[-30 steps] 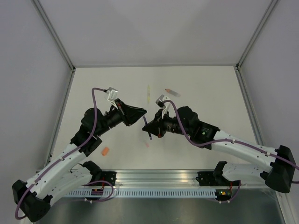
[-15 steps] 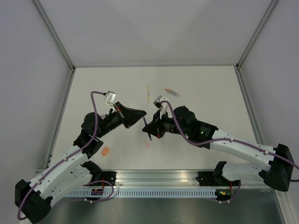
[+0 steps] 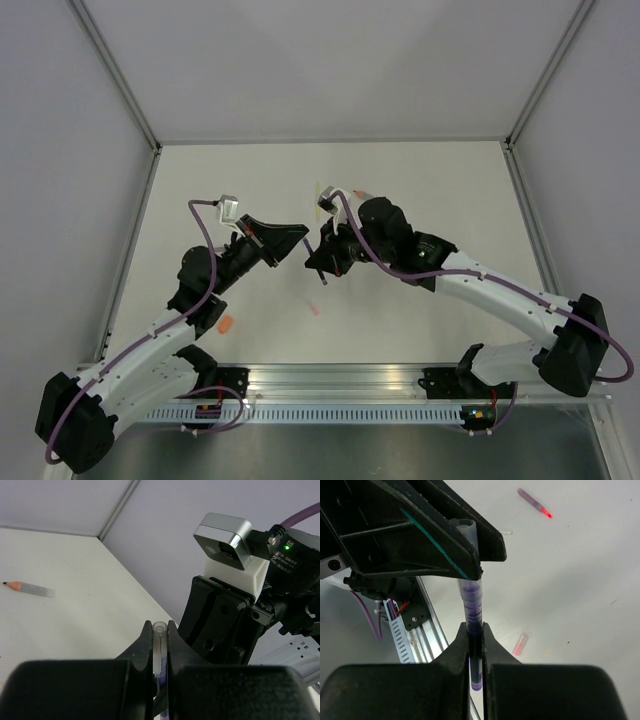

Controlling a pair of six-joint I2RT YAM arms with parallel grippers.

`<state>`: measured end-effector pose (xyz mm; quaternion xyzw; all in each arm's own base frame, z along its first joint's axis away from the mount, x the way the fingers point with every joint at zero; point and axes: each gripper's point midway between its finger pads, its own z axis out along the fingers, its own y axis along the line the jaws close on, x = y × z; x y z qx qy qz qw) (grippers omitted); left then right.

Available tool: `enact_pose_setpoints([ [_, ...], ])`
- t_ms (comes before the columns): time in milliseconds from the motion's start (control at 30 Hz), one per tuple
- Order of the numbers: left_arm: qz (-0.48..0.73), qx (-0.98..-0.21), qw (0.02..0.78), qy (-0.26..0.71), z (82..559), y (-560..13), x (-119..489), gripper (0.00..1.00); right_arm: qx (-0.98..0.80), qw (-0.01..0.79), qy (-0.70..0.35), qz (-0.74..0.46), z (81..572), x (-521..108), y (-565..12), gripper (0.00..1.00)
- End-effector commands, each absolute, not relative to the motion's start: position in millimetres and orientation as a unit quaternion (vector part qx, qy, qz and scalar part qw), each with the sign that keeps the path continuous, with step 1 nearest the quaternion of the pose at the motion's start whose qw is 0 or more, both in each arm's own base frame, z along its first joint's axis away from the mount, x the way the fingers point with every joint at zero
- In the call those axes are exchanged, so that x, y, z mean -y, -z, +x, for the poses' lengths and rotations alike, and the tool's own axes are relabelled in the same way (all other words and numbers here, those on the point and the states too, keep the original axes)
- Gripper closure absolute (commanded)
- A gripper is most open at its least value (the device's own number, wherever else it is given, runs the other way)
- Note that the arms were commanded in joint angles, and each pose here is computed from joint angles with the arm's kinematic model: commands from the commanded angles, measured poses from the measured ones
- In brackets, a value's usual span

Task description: Insert the pens into the pen caps

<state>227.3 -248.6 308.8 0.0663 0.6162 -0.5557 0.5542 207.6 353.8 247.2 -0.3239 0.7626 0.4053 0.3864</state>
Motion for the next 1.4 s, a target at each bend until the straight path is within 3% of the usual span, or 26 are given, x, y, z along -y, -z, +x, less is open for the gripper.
enact_pose_setpoints([
  [0, 0.164, -0.663, 0.394, 0.614, 165, -243, 280, 0.98, -0.623, 0.590, -0.445, -0.257, 282, -353, -401, 1.00],
  [333, 0.181, -0.637, 0.375, 0.649, 157, -229, 288, 0.98, -0.608, 0.582, -0.459, -0.285, 308, -347, -401, 1.00],
  [500, 0.156, -0.612, 0.390, 0.670, 161, -268, 284, 0.98, -0.619, 0.538, -0.478, -0.315, 286, -347, -359, 1.00],
  [733, 0.113, -0.641, 0.408, 0.640, 191, -302, 284, 0.98, -0.643, 0.498, -0.482, -0.327, 249, -326, -326, 1.00],
  [900, 0.082, -0.651, 0.402, 0.638, 207, -304, 283, 0.98, -0.669, 0.472, -0.473, -0.326, 235, -315, -298, 0.75],
  [1267, 0.050, -0.705, 0.388, 0.592, 251, -275, 286, 0.98, -0.718, 0.438, -0.454, -0.293, 210, -286, -248, 0.47],
  [1367, 0.039, -0.740, 0.377, 0.557, 272, -254, 291, 0.98, -0.747, 0.448, -0.417, -0.259, 215, -269, -235, 0.46],
])
